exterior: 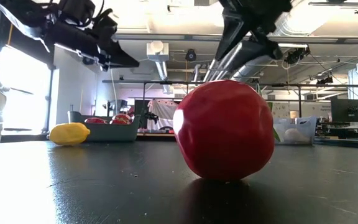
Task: Sort produce into baskets
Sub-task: Put the yellow lemon into the white bin
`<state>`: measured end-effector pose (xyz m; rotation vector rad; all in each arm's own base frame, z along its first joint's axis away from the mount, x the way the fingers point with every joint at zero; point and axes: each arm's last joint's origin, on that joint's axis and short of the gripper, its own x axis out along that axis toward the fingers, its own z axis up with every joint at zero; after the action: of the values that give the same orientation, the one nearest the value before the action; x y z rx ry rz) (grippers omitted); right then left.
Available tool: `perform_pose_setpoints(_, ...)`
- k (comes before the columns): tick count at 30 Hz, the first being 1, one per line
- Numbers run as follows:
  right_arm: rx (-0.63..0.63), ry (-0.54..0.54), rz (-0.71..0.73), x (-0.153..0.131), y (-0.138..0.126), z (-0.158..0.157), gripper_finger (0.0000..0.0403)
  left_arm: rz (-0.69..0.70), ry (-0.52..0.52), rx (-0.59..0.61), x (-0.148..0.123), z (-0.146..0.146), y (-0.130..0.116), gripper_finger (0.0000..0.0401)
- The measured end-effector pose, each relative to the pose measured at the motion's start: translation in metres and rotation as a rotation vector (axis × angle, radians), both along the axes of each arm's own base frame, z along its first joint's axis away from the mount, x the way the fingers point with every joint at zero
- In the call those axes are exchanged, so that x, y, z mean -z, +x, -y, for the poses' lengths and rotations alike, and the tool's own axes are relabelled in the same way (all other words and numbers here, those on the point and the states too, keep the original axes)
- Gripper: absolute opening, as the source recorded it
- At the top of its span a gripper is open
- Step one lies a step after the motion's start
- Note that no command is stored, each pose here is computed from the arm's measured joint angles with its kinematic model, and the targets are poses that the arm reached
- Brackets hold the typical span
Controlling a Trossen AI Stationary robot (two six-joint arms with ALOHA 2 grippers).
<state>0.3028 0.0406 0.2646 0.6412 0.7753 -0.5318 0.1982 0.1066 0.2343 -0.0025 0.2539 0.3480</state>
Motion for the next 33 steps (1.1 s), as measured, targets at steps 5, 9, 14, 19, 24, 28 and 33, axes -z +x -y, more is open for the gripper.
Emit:
perform_pose_setpoints(5,0.128,0.097,-0.046,0.028,0.01,-0.026,0.0256,-0.002,0.001,0.04,0.0,0.009,0.005,0.0)
perform_pose_setpoints(9,0.221,0.133,-0.093,0.05,0.016,-0.032,0.0267,-0.002,0.002,0.052,0.0,0.012,0.006,0.0)
perform_pose_setpoints(14,0.302,0.151,-0.169,0.074,0.02,-0.036,0.0268,-0.006,-0.003,0.06,0.001,0.014,0.007,0.0)
perform_pose_setpoints(19,0.336,0.196,-0.169,0.087,0.027,-0.039,0.0268,-0.006,-0.003,0.064,0.001,0.015,0.007,0.0)
perform_pose_setpoints(24,0.34,0.21,-0.186,0.095,0.031,-0.037,0.0266,-0.004,-0.021,0.059,0.001,0.015,0.007,0.0)
perform_pose_setpoints(28,0.342,0.204,-0.192,0.096,0.031,-0.035,0.0237,-0.007,-0.052,0.052,0.002,0.015,0.007,0.0)
perform_pose_setpoints(33,0.306,0.179,-0.208,0.096,0.031,-0.035,0.0164,0.0,-0.063,0.049,0.008,0.016,0.005,0.0)
